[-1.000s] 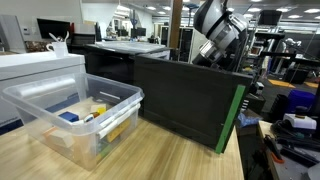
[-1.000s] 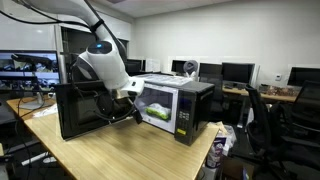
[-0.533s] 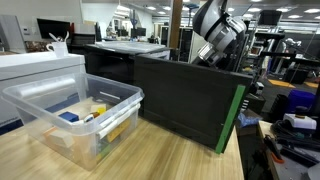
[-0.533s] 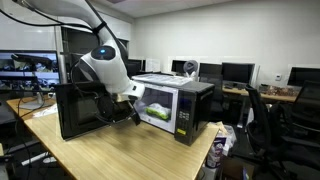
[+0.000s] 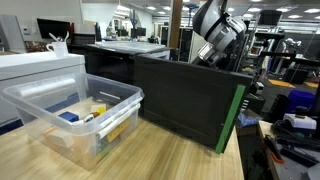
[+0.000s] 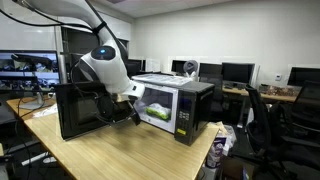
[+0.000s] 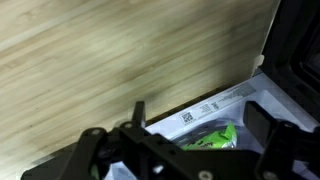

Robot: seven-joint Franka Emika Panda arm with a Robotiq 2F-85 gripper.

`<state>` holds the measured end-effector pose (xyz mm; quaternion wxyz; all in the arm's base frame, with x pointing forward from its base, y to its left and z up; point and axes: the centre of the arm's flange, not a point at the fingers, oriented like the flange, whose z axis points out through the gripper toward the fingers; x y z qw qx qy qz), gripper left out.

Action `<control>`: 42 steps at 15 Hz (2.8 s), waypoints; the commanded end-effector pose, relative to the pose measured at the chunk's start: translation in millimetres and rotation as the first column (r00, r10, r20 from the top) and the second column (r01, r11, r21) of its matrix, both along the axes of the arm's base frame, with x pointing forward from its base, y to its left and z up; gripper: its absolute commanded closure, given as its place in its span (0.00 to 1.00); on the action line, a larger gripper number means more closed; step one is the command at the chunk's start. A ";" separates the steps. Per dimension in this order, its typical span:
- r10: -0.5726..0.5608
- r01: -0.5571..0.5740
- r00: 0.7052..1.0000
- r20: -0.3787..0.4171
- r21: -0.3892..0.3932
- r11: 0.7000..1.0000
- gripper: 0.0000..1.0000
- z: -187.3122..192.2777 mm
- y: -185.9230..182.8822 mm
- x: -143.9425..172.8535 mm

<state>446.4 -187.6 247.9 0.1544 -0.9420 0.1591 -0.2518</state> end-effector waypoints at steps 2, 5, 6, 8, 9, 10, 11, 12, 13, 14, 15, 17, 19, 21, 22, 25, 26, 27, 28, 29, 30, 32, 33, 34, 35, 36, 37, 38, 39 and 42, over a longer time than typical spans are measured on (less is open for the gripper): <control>0.000 0.000 1.000 0.000 0.000 1.000 0.00 0.0 0.0 0.0; -0.087 0.059 0.986 0.140 0.192 0.980 0.00 -14.8 20.4 10.2; -0.122 0.075 0.975 0.184 0.245 0.967 0.00 -18.4 27.3 12.8; -0.194 0.103 0.952 0.238 0.348 0.932 0.00 -26.7 36.7 14.7; -0.234 0.115 0.936 0.263 0.401 0.909 0.00 -30.6 40.2 15.0; -0.270 0.122 0.921 0.281 0.450 0.885 0.00 -34.9 41.8 15.6; -0.234 0.126 0.941 0.242 0.391 0.911 0.00 -14.4 36.5 19.6; -0.238 0.126 0.940 0.244 0.399 0.908 0.00 -19.6 35.9 18.9; -0.237 0.127 0.941 0.243 0.396 0.909 0.00 -20.2 34.8 19.0; -0.235 0.125 0.941 0.244 0.394 0.910 0.00 -19.5 35.2 19.8; -0.234 0.123 0.941 0.245 0.394 0.911 0.00 -19.1 35.5 20.3; -0.269 0.161 0.934 0.235 0.396 0.904 0.00 -21.9 27.4 17.7; -0.296 0.190 0.928 0.224 0.398 0.898 0.00 -25.8 16.3 13.7; -0.296 0.187 0.926 0.236 0.398 0.898 0.00 -28.2 4.8 11.7; -0.295 0.184 0.922 0.251 0.388 0.903 0.00 -28.0 0.5 12.0; -0.271 0.151 0.913 0.306 0.363 0.920 0.00 -20.9 -5.7 19.5; -0.265 0.144 0.909 0.321 0.355 0.924 0.00 -18.0 -6.7 22.8; -0.266 0.147 0.908 0.325 0.347 0.926 0.00 -15.4 -8.1 26.2; -0.269 0.148 0.907 0.323 0.353 0.924 0.00 -13.1 -9.5 30.1; -0.261 0.140 0.906 0.332 0.348 0.927 0.00 -10.6 -9.8 33.2; -0.249 0.129 0.905 0.344 0.335 0.933 0.00 -9.3 -9.5 36.6; -0.236 0.116 0.904 0.357 0.326 0.938 0.00 -7.0 -10.7 46.6; -0.225 0.106 0.905 0.360 0.322 0.941 0.00 -5.8 -13.3 55.9; -0.219 0.100 0.906 0.362 0.319 0.942 0.00 -4.1 -16.2 64.6; -0.216 0.095 0.907 0.361 0.323 0.941 0.00 -1.2 -19.7 74.7; -0.207 0.087 0.907 0.367 0.319 0.944 0.00 1.3 -22.7 85.3; -0.197 0.076 0.909 0.366 0.320 0.944 0.00 2.7 -25.7 97.5; -0.189 0.067 0.913 0.362 0.323 0.944 0.00 3.2 -27.4 108.4; -0.169 0.054 0.922 0.347 0.318 0.946 0.00 2.3 -26.1 118.9; -0.085 0.000 0.953 0.292 0.277 0.961 0.00 -20.1 -4.0 118.9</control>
